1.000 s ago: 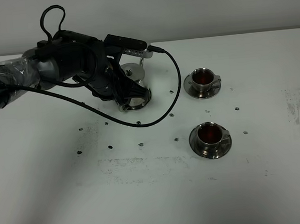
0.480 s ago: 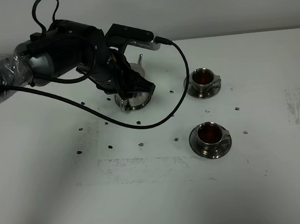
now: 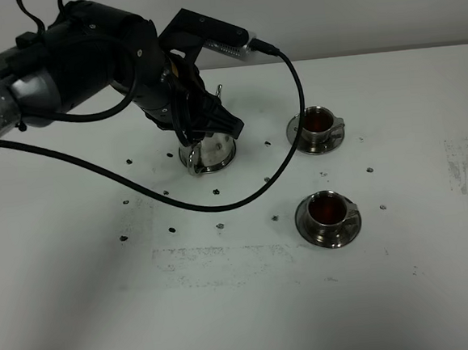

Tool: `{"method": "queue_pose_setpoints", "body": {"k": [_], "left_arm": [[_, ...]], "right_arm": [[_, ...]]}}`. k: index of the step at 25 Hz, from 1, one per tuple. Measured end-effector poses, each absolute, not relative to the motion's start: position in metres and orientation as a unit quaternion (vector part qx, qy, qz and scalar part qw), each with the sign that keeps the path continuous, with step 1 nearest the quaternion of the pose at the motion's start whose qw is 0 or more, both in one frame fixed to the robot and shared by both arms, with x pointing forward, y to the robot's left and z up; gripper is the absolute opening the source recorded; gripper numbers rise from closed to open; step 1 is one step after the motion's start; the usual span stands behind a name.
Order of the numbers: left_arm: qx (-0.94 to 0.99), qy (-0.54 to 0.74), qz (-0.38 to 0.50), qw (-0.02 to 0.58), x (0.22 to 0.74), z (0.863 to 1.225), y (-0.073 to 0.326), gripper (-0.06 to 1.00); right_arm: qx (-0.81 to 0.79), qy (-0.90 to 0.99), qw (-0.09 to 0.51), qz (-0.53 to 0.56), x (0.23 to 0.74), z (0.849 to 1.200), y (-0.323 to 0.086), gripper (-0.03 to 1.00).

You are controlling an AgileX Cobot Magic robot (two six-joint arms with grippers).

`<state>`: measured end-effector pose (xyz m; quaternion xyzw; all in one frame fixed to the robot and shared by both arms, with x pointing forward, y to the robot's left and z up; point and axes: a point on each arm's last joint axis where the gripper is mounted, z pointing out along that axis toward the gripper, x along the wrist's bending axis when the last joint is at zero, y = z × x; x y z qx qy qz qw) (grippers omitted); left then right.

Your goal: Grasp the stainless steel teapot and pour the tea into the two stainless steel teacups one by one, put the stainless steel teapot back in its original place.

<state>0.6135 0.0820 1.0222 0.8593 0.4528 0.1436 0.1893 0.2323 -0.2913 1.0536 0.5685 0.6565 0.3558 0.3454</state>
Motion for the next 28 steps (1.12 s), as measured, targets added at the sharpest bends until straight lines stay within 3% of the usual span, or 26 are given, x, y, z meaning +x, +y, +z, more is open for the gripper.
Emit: {"method": "queue_pose_setpoints", "body": {"k": [8, 14, 17, 23, 28], "left_arm": [[0.858, 0.458, 0.193, 0.125, 0.582, 1.09, 0.126, 0.38], [0.808, 0.52, 0.25, 0.117, 0.537, 1.137, 0.195, 0.38], [0.785, 0.556, 0.253, 0.106, 0.506, 1.138, 0.23, 0.38], [0.73, 0.642, 0.231, 0.045, 0.43, 1.106, 0.288, 0.38], [0.683, 0.691, 0.229, 0.058, 0.354, 1.09, 0.314, 0.38]], "right_arm": [[0.569, 0.656, 0.345, 0.356, 0.232, 1.054, -0.291, 0.54], [0.569, 0.656, 0.345, 0.356, 0.232, 1.054, -0.291, 0.54], [0.569, 0.656, 0.345, 0.356, 0.232, 1.054, -0.291, 0.54], [0.569, 0.656, 0.345, 0.356, 0.232, 1.054, -0.291, 0.54], [0.569, 0.656, 0.345, 0.356, 0.232, 1.054, -0.291, 0.54]]}}
